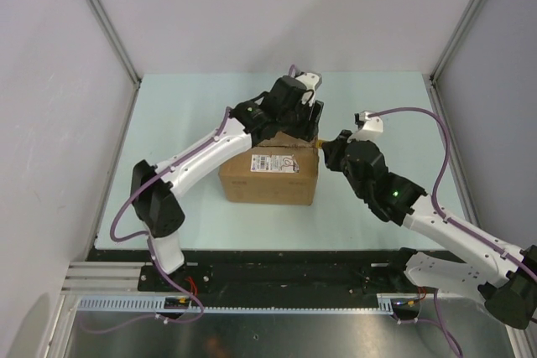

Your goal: Unpack the express box

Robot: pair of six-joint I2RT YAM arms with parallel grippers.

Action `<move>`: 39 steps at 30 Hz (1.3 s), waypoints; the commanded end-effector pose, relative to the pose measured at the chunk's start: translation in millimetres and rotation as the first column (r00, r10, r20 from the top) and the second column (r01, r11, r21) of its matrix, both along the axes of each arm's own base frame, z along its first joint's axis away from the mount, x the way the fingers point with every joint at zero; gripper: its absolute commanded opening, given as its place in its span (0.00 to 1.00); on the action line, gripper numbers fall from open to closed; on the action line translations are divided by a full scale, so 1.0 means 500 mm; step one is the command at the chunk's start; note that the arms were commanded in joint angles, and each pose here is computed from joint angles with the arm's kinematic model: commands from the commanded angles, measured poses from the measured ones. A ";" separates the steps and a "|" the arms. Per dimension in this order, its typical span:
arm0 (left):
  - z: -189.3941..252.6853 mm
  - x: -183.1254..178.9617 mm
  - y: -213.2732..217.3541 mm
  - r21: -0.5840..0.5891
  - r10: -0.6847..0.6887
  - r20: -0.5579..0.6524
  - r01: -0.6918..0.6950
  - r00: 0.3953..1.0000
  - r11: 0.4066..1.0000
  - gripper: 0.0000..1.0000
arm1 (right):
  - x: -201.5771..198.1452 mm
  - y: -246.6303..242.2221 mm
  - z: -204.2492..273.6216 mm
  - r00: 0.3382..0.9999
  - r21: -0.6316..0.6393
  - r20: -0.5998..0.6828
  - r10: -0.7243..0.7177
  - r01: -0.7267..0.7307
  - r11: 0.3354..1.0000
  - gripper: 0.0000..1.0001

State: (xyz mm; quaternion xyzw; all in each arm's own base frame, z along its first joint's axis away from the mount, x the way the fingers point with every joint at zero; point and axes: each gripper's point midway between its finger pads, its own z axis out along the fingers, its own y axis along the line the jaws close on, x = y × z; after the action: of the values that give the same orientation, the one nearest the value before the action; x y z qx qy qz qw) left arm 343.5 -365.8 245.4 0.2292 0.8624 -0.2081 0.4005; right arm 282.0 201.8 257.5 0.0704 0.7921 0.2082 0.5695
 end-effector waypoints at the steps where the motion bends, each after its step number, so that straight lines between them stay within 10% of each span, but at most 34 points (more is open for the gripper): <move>1: 0.004 0.012 -0.017 -0.023 -0.010 -0.003 0.010 1.000 1.000 0.64 | 0.003 -0.004 0.013 1.000 0.010 0.018 -0.008 0.008 1.000 0.00; 39: -0.131 0.052 -0.006 0.168 0.040 -0.047 -0.031 0.998 0.985 0.55 | -0.048 -0.008 -0.047 0.998 -0.042 -0.065 0.026 -0.029 0.999 0.00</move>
State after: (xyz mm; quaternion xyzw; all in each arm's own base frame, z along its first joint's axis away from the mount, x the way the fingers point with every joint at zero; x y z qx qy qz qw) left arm 369.9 -377.6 204.4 0.2287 0.8767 -0.1654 0.3895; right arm 265.1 193.8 255.6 0.0703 0.7964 0.2019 0.5657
